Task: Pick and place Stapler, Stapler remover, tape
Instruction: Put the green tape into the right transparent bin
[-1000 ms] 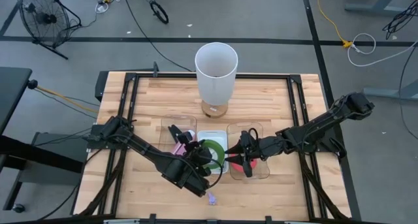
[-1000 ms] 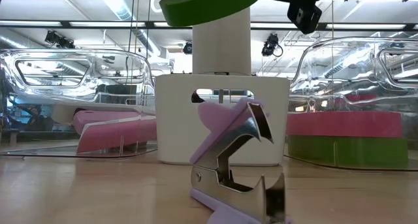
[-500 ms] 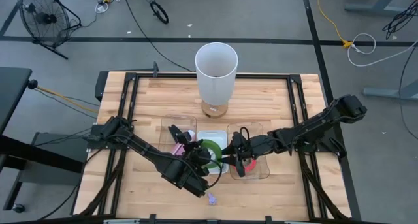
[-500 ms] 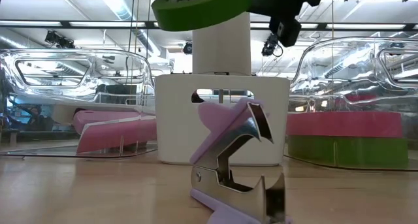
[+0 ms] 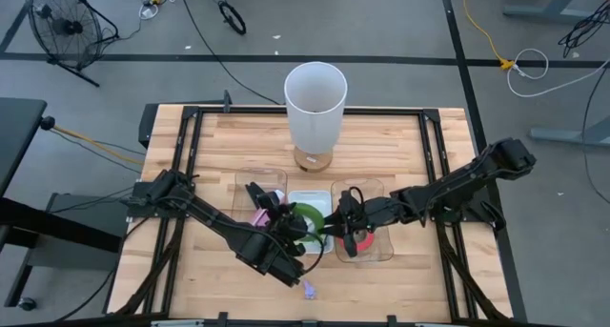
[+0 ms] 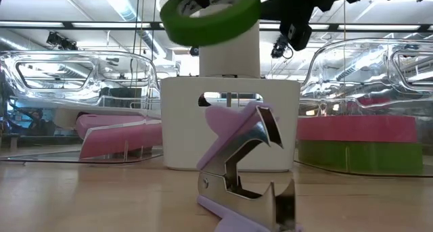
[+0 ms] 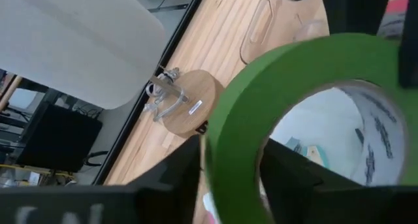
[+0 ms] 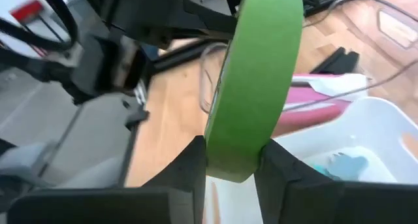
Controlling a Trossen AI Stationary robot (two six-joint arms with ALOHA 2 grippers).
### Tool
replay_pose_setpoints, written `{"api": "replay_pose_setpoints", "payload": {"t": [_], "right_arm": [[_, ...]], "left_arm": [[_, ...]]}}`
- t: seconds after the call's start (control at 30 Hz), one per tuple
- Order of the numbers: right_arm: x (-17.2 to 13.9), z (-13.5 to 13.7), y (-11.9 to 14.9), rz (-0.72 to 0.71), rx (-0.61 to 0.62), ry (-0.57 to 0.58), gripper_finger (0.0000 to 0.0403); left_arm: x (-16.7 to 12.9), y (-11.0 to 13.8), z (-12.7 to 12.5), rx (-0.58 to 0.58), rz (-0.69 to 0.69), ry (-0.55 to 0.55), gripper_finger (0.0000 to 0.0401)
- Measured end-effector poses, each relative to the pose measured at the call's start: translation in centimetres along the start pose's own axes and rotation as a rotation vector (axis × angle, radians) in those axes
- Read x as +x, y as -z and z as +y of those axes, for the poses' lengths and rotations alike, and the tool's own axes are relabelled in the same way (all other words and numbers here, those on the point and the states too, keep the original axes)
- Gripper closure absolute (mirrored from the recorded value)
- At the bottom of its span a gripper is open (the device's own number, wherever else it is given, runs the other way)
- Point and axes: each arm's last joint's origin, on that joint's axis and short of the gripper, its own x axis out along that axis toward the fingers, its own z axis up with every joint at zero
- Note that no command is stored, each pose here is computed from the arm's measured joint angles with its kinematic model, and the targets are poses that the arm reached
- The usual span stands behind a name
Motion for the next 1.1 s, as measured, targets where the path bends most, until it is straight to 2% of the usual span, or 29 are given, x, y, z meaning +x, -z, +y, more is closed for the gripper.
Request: {"api": "replay_pose_setpoints", "payload": {"t": [0.13,0.27,0.53,0.87,1.1], "right_arm": [[-0.6,-0.2,0.1,0.042,-0.002,0.024,0.0315],[-1.4,-0.3,0.0,0.09,0.027,0.037,0.0315],[-4.5,-0.5,0.5,0.27,0.126,0.077,0.0315],[-10.3,-0.9,-0.9,0.326,0.284,0.091,0.0315],[-11.1,-0.8,0.6,0.45,0.387,0.165,0.0316]], "left_arm": [[-0.2,0.4,0.1,0.041,0.034,0.01,0.0206],[-0.8,1.0,0.2,0.101,0.057,0.004,0.0188],[-1.9,2.0,0.5,0.143,0.105,-0.002,0.02],[-2.3,2.3,0.4,0.136,0.105,0.0,0.0216],[-2.3,2.3,0.4,0.14,0.109,0.002,0.0216]]}}
